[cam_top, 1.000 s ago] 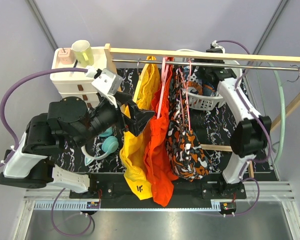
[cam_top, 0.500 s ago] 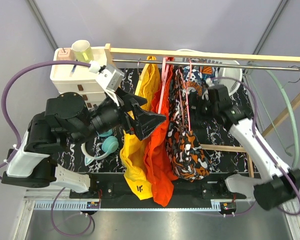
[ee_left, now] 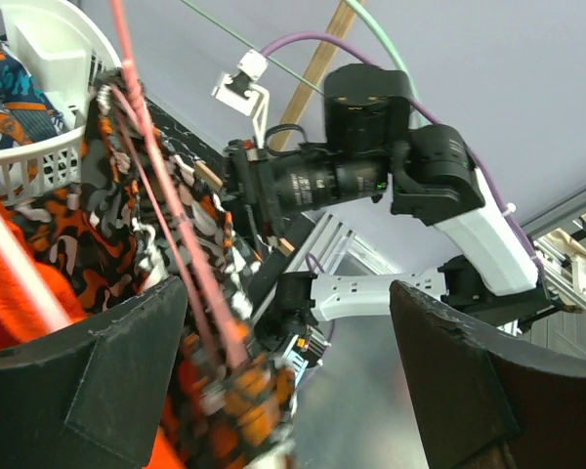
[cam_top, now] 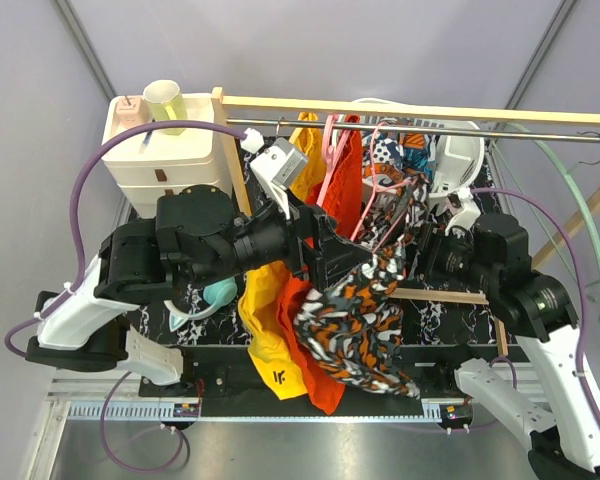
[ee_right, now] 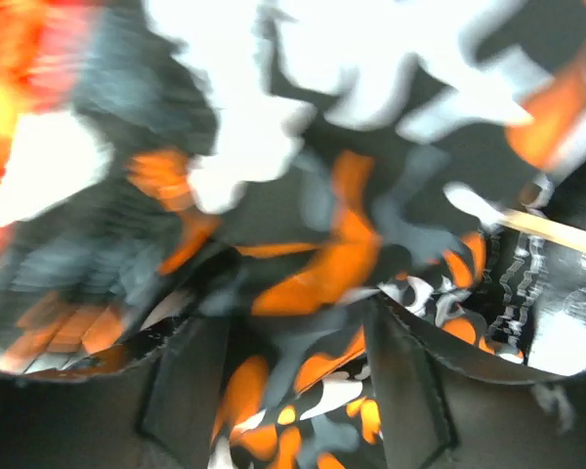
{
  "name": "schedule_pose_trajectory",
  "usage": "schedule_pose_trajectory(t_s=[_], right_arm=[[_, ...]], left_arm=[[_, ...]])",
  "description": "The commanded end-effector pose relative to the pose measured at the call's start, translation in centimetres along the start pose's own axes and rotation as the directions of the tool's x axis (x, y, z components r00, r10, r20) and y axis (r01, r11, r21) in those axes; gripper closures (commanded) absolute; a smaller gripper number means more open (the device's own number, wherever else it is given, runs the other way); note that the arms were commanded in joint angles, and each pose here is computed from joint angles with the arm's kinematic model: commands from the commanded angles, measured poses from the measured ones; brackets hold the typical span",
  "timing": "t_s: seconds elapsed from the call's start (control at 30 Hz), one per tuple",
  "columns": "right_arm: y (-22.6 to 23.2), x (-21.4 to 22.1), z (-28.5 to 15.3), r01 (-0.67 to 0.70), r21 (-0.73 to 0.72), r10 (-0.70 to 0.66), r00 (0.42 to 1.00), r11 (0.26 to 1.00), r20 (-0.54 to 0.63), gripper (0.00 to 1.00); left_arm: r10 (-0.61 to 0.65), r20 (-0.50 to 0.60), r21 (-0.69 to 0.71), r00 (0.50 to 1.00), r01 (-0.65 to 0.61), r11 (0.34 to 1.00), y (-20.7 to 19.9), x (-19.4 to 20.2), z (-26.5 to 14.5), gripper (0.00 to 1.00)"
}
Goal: Remove the shorts from the hanger
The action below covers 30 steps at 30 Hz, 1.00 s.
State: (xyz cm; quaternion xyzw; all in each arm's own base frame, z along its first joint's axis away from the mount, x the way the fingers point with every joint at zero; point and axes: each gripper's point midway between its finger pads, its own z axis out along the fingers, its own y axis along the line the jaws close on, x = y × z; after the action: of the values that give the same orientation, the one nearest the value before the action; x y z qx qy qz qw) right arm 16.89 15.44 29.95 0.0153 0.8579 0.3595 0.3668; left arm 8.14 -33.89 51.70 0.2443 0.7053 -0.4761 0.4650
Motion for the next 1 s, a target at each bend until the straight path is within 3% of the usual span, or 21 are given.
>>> schedule_pose_trajectory(t_s=[0.0, 0.1, 0.23, 0.47, 0.97], right_arm=[[3.5, -0.7, -2.8, 0.088, -0.138, -0.084, 0.996, 0.987, 0.032, 0.37], [2.0, -2.3, -3.7, 0.053, -0.027, -0.049, 0.989, 0.998, 0.137, 0.33], [3.1, -3.2, -4.6, -0.01, -0.073, 0.025, 0.978, 0.997, 0.206, 0.27], [7.7, -2.9, -6.4, -0.114, -0.335, 0.18, 0.969, 0.935, 0.172, 0.27], [8.4, -1.0, -9.8, -0.089, -0.328, 0.137, 0.982, 0.941, 0.129, 0.27]], left_arm=[[-0.047, 0.076, 0.065, 0.996, 0.042, 0.997, -1.7, -2.8, -0.7, 0.14], [-0.044, 0.092, 0.042, 0.995, 0.04, 0.998, -1.3, -3.1, -0.7, 0.16], [-0.036, 0.102, -0.028, 0.994, 0.039, 0.999, 0.1, -2.9, -0.2, 0.18], [0.026, 0.073, -0.162, 0.997, -0.014, 0.987, 1.9, -1.7, 2.6, 0.31], [0.11, 0.077, -0.449, 0.991, -0.064, 0.891, 6.2, -1.1, 5.9, 0.41]])
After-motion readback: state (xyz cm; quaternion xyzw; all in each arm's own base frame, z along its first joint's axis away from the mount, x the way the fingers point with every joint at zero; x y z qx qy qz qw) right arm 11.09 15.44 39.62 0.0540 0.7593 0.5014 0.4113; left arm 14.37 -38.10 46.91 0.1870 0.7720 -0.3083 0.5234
